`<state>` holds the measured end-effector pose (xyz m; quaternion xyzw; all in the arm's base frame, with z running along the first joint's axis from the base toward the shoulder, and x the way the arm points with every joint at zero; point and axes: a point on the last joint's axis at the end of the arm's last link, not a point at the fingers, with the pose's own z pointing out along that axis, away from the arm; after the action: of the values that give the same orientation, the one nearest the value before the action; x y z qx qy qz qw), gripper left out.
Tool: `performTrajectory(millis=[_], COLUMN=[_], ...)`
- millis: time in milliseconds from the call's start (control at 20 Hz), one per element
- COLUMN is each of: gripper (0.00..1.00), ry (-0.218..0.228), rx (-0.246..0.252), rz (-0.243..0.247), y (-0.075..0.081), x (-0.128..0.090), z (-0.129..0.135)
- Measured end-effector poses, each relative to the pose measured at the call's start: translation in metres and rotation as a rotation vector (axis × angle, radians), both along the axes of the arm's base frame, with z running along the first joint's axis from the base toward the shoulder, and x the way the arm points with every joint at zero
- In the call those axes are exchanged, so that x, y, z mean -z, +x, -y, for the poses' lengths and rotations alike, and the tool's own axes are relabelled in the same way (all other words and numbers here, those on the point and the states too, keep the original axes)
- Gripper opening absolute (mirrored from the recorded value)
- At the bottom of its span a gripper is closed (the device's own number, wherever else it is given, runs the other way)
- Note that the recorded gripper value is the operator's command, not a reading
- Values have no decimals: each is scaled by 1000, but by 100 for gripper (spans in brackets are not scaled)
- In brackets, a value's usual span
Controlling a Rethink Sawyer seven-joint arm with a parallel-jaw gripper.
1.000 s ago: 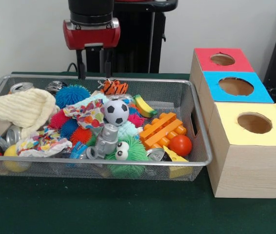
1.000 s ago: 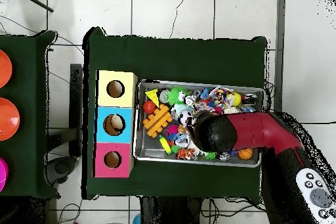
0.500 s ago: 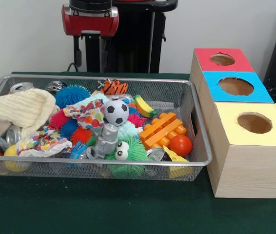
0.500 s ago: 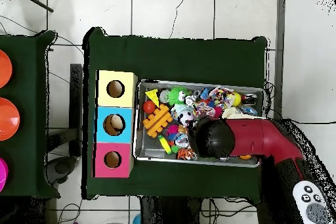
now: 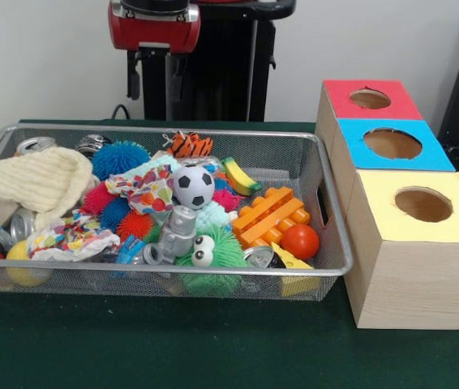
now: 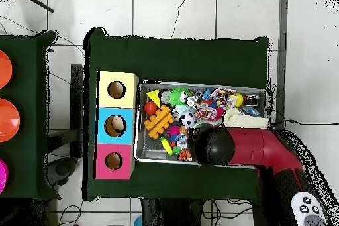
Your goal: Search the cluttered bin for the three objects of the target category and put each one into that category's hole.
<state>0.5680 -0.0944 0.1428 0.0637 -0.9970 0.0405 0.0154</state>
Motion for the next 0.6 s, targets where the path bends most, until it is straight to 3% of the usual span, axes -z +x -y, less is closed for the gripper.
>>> performTrajectory(millis=[600], gripper=[100], ry=[-8], rx=[13], rz=[4], y=[-14], x=[6], z=[-18])
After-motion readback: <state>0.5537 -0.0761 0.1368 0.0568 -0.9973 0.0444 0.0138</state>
